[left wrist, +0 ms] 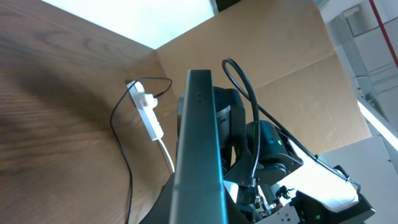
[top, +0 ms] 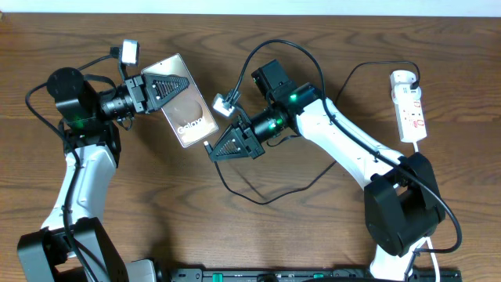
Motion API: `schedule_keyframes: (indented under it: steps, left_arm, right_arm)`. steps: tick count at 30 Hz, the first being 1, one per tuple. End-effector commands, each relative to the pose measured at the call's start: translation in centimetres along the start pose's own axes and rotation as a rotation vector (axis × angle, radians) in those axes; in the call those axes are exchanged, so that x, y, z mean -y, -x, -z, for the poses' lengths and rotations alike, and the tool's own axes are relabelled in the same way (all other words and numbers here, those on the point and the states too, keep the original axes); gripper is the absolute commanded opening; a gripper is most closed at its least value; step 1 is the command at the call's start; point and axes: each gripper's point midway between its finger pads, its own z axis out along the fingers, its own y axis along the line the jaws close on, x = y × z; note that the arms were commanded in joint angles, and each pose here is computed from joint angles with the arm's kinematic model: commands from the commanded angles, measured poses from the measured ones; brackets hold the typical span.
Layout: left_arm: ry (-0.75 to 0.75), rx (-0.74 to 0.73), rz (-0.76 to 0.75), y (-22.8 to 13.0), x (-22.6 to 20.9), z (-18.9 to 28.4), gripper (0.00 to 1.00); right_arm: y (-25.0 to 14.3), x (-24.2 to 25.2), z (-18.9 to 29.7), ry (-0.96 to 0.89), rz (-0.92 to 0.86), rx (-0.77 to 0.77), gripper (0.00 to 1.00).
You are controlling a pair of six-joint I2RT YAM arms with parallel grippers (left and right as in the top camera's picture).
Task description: Plug charger to phone and switch on socket
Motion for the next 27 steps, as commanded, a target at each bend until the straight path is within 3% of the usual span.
schedule_keyframes:
  steps: [1,27]
  left_arm:
    - [-0.022,-0.033,-0.056,-0.1,1.2,-0.2,0.07]
    - [-0.041,-0.062,-0.095,-0.7,1.6,-1.3,0.07]
  right_arm:
    - [0.6,-1.0,-0.1,0.043,-0.004,0.013,0.01]
    - [0.9,-0.9,-0.1,0.041,-0.008,0.018,0.01]
